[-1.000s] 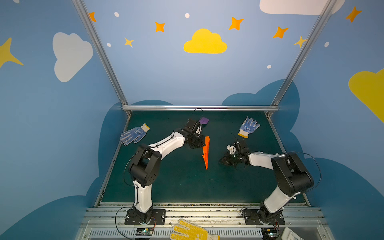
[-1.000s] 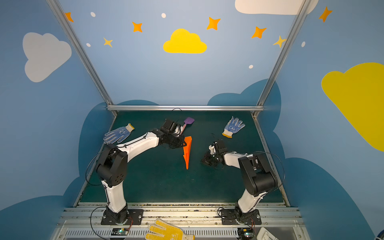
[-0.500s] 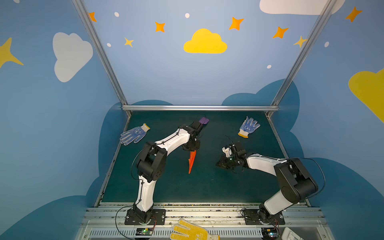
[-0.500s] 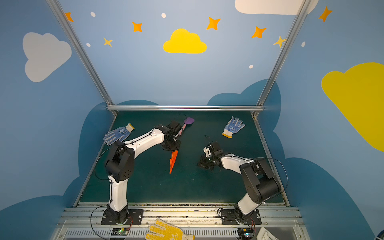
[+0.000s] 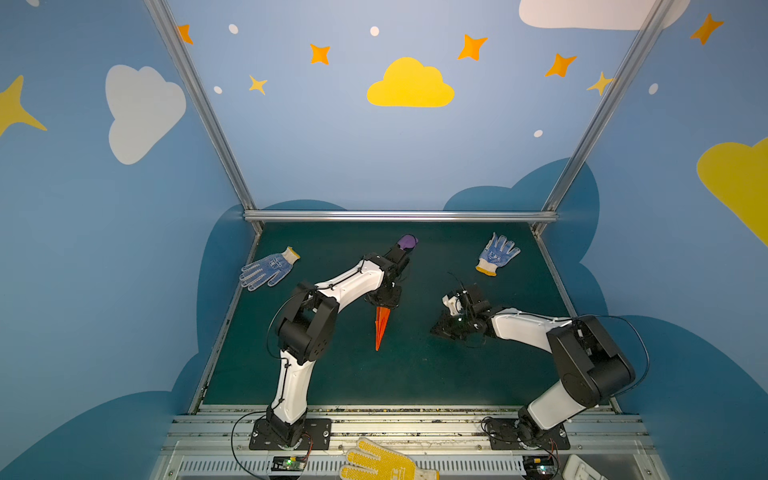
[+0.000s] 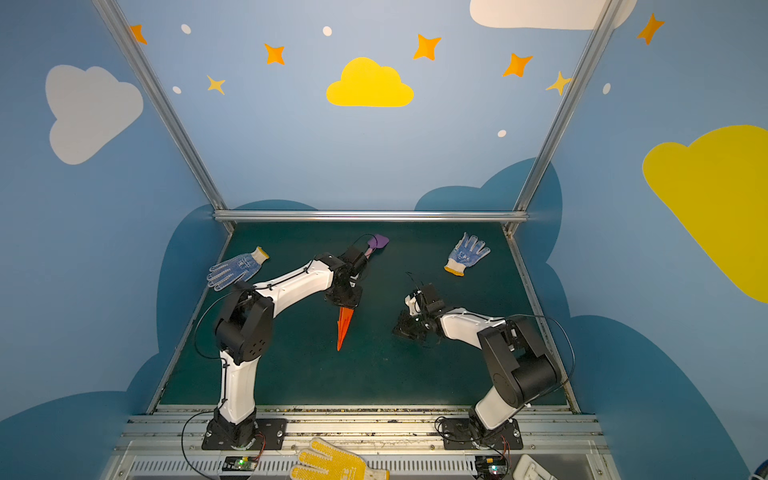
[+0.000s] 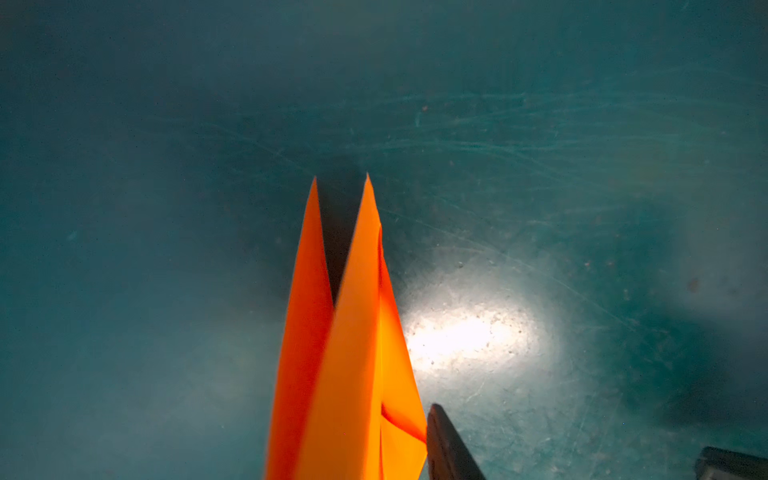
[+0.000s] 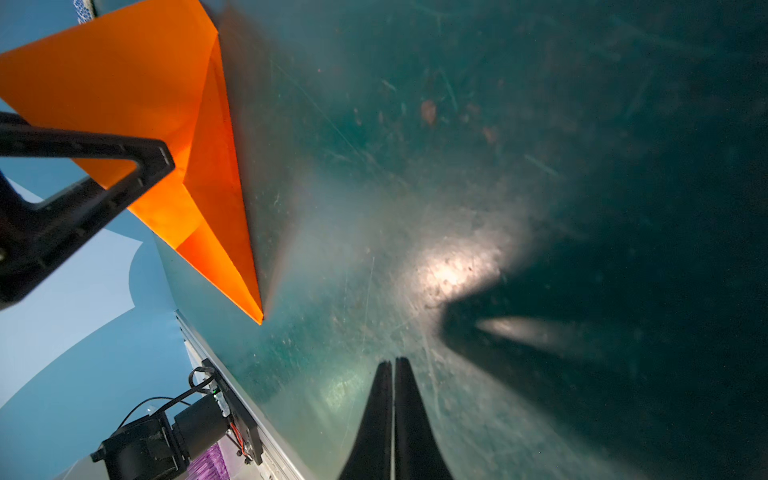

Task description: Fold a paper plane with a square sheet of paper (fold left side to right side)

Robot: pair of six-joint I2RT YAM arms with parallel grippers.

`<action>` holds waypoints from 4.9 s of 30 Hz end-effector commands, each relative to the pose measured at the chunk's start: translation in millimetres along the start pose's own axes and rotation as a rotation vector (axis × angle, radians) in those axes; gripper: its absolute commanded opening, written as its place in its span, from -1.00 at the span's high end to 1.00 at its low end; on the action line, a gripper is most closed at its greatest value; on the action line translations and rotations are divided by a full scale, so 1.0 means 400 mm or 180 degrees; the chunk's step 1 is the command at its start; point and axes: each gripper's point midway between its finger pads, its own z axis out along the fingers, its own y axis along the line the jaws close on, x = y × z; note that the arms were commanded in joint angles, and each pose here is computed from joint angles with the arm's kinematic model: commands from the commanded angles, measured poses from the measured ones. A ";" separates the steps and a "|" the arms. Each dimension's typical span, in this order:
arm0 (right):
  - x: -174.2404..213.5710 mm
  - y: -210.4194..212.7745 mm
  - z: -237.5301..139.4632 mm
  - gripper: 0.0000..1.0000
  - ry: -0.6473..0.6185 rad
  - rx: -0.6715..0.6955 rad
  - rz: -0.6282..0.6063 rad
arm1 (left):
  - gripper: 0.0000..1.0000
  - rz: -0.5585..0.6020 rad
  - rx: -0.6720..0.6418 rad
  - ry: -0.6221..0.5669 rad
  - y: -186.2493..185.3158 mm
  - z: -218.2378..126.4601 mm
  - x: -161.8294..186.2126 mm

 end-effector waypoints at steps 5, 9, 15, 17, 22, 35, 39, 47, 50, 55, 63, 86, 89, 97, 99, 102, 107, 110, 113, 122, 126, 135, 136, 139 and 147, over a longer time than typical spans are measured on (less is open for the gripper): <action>0.001 -0.008 0.004 1.00 0.0011 0.0071 -0.0014 | 0.08 0.0025 -0.0102 0.0099 0.007 0.034 0.032; 0.002 -0.008 0.003 1.00 0.0009 0.0076 -0.0020 | 0.06 0.0016 -0.0127 0.0109 0.011 0.048 0.038; 0.006 -0.014 0.004 1.00 0.0025 0.0099 -0.0021 | 0.04 0.0000 -0.0094 0.0061 0.006 0.047 0.040; 0.006 -0.016 0.005 1.00 0.0024 0.0103 -0.0021 | -0.01 0.0003 -0.0043 0.0012 -0.002 0.032 0.035; 0.007 -0.018 0.006 1.00 0.0029 0.0111 -0.0019 | -0.07 -0.0045 0.0048 -0.0162 -0.009 -0.016 0.016; 0.008 -0.024 0.007 1.00 0.0028 0.0133 -0.0006 | 0.25 -0.0096 0.0101 -0.0286 -0.002 -0.034 0.005; 0.008 -0.024 0.006 1.00 0.0020 0.0133 -0.0010 | 0.26 -0.0107 0.0086 -0.0244 0.002 -0.017 0.012; 0.006 -0.024 0.000 1.00 0.0005 0.0136 -0.0007 | 0.23 -0.0107 0.0041 -0.0139 0.010 0.025 0.037; 0.006 -0.024 -0.003 1.00 -0.0005 0.0138 -0.0010 | 0.20 -0.0111 0.0025 -0.0103 0.013 0.038 0.046; 0.002 -0.021 -0.011 1.00 -0.0030 0.0135 -0.0011 | 0.19 -0.0118 0.0000 -0.0060 0.018 0.059 0.059; -0.004 -0.015 -0.024 1.00 -0.0064 0.0125 -0.0020 | -0.14 -0.0128 -0.0029 0.0023 0.024 0.093 0.082; -0.023 0.018 -0.070 1.00 -0.0158 0.0093 -0.0090 | -0.45 -0.0115 0.0225 -0.0788 -0.007 -0.211 -0.069; -0.038 0.024 -0.104 0.85 -0.0249 0.0131 -0.0135 | -0.57 -0.0203 0.0161 -0.1137 0.022 -0.314 -0.093; -0.168 -0.024 -0.318 -0.44 -0.1110 0.1017 -0.0302 | -1.00 -0.0798 -0.0671 -0.2310 0.250 -0.511 -0.099; -0.212 -0.062 -0.389 -0.54 -0.1474 0.1316 -0.0219 | -1.00 -0.0910 -0.0750 -0.2676 0.312 -0.534 -0.089; -0.268 -0.101 -0.475 -0.86 -0.2092 0.1618 -0.0227 | -0.99 -0.1021 -0.1010 -0.3128 0.413 -0.547 -0.053; -0.326 -0.148 -0.576 -0.87 -0.2734 0.2305 -0.0724 | -0.99 -0.1434 -0.1406 -0.3317 0.608 -0.503 0.034; -0.351 -0.178 -0.598 -0.88 -0.2875 0.2634 -0.0893 | -0.99 -0.1883 -0.1476 -0.3197 0.713 -0.424 0.091; -0.372 -0.224 -0.610 -0.89 -0.3000 0.2885 -0.0887 | -1.00 -0.2186 -0.1493 -0.3045 0.765 -0.333 0.124; -0.393 -0.348 -0.546 -0.89 -0.2949 0.3049 -0.0873 | -1.00 -0.1842 -0.1384 -0.2933 0.752 -0.221 0.085; -0.393 -0.345 -0.510 -0.89 -0.3053 0.2835 -0.1040 | -1.00 -0.1686 -0.1191 -0.3018 0.730 -0.184 0.081; -0.386 -0.306 -0.455 -0.89 -0.3419 0.2204 -0.1587 | -1.00 -0.1019 -0.0648 -0.2973 0.639 -0.098 0.053; -0.383 -0.320 -0.449 -0.89 -0.3474 0.2162 -0.1550 | -1.00 -0.0995 -0.0624 -0.2999 0.634 -0.093 0.047; -0.397 -0.332 -0.445 -0.90 -0.3533 0.2079 -0.1523 | -1.00 -0.1046 -0.0578 -0.2927 0.638 -0.086 0.045; -0.408 -0.348 -0.436 -0.92 -0.3228 0.1950 -0.1414 | -0.99 -0.1068 -0.0401 -0.2893 0.647 -0.084 0.042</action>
